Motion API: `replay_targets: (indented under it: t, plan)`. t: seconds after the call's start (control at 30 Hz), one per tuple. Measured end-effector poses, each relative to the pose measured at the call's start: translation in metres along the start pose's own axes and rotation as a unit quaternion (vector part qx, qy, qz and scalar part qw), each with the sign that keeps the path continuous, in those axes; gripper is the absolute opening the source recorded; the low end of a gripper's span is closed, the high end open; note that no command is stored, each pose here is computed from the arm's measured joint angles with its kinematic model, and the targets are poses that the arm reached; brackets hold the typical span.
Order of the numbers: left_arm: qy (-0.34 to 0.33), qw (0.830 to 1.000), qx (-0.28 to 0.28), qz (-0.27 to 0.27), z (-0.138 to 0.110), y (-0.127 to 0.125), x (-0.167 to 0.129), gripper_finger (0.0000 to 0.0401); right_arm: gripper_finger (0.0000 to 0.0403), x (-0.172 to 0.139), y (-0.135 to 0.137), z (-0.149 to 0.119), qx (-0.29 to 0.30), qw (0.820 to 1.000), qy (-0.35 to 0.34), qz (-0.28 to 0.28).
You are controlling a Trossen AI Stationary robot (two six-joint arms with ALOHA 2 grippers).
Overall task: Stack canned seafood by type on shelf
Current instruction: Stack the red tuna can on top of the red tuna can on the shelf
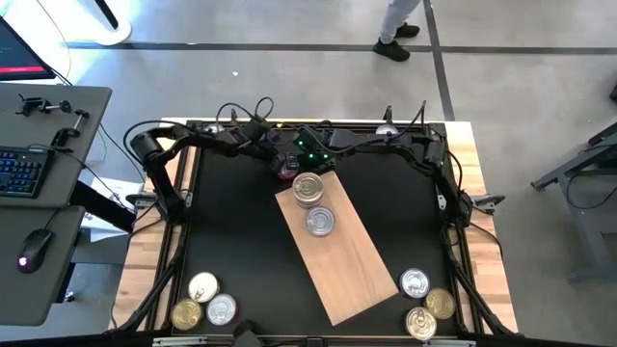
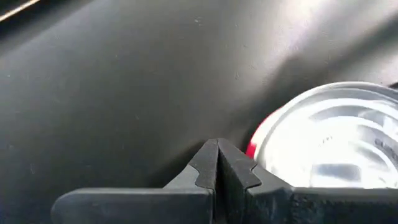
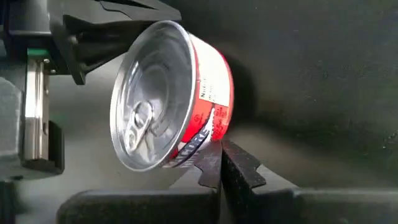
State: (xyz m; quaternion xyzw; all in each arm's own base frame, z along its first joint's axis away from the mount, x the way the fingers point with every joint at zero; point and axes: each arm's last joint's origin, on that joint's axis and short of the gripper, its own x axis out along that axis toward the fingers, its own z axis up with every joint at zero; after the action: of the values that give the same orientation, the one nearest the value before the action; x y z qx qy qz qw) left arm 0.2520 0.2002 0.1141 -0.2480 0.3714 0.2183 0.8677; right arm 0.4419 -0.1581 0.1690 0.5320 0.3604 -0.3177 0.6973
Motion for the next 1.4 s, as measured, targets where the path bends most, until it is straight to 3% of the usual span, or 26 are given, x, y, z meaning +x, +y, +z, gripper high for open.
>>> replay_targets:
  t: [0.4,0.53,0.63,0.87,0.97,1.1,1.23,1.4]
  plan:
    - [-0.001,1.000,0.024,-0.014,0.001,-0.010,0.000,0.0000,0.0000,-0.008,0.009,0.005,-0.012,0.999,-0.018,0.041]
    - [-0.026,0.999,0.029,0.001,0.011,-0.001,-0.019,0.0000,0.0000,-0.008,0.007,0.006,-0.017,0.999,-0.018,0.036]
    - [-0.007,0.999,0.030,0.006,0.011,0.005,-0.040,0.0000,0.0000,-0.010,0.006,0.009,-0.021,0.999,-0.018,0.036]
    - [0.060,0.990,0.054,-0.119,-0.001,-0.012,-0.096,0.0000,0.0000,-0.011,0.000,0.018,-0.031,0.999,-0.022,0.033]
    - [0.049,0.983,0.067,-0.164,-0.012,-0.024,-0.107,0.0000,0.0000,-0.012,-0.003,0.023,-0.037,0.998,-0.025,0.034]
    - [0.048,0.972,0.062,-0.220,-0.032,-0.034,-0.103,0.0000,0.0000,-0.013,-0.005,0.026,-0.044,0.998,-0.020,0.038]
    - [0.057,0.980,0.041,-0.187,-0.049,-0.037,-0.089,0.0000,0.0000,-0.013,-0.004,0.025,-0.049,0.998,-0.017,0.041]
    - [0.037,0.980,0.033,-0.194,-0.053,-0.042,-0.077,0.0000,0.0000,-0.013,-0.004,0.025,-0.055,0.997,-0.008,0.048]
